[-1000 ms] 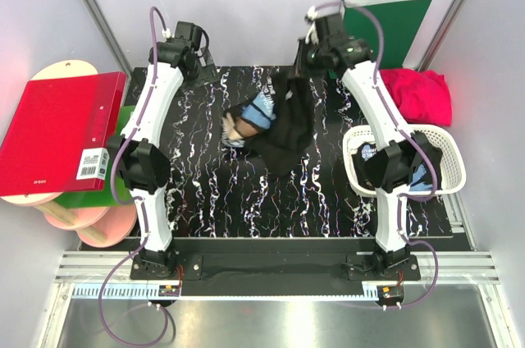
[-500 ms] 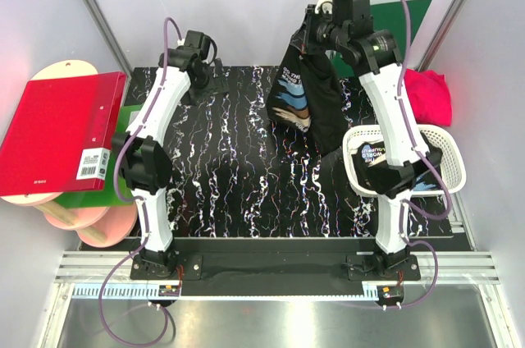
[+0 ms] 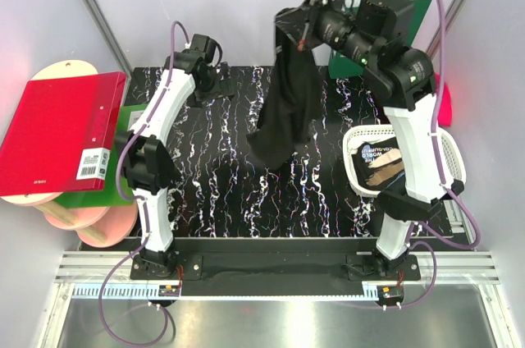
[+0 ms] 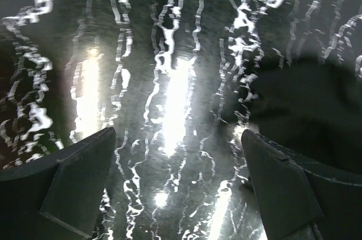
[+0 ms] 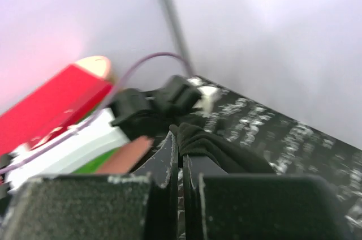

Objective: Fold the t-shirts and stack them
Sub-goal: Flatten out the tshirt

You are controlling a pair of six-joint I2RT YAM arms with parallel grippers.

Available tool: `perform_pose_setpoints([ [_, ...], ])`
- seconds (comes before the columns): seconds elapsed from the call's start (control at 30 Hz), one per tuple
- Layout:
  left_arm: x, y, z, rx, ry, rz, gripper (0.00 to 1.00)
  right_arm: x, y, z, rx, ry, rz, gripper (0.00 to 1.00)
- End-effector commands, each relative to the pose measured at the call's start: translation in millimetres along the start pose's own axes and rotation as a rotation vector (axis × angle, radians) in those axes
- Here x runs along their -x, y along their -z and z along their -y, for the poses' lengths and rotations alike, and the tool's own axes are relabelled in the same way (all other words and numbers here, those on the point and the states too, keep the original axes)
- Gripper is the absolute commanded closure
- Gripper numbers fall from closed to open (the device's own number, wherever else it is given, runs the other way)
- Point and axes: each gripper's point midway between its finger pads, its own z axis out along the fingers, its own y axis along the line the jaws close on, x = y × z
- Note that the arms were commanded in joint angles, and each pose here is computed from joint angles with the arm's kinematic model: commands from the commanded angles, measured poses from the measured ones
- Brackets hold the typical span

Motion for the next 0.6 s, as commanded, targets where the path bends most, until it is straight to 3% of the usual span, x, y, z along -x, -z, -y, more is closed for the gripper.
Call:
perform_pose_setpoints([
  [0.0,37,54,-14,0.047,0.008,0.200,0.01,41,16,-66,0.245,-0.034,0.136,1.00],
  [0.2,71,113,-29,0.080,0.033,0.389,0.01,20,12,-132,0.487,-0.095,0.074,1.00],
  [0.3,71,116,-37,0.109,0.019,0.400,0.01,20,12,-142,0.532,-0.087,0.078,1.00],
  [0.37,63,107,-41,0.127,0.017,0.371,0.01,28,16,-131,0.465,-0.050,0.108,1.00],
  [0.47,46,90,-42,0.124,0.032,0.310,0.01,33,16,-83,0.208,0.080,0.156,1.00],
  [0.5,42,87,-41,0.120,0.036,0.296,0.01,45,27,-52,0.041,0.093,0.196,1.00],
  [0.57,35,80,-40,0.113,0.043,0.268,0.01,13,18,-10,-0.112,0.116,0.111,1.00],
])
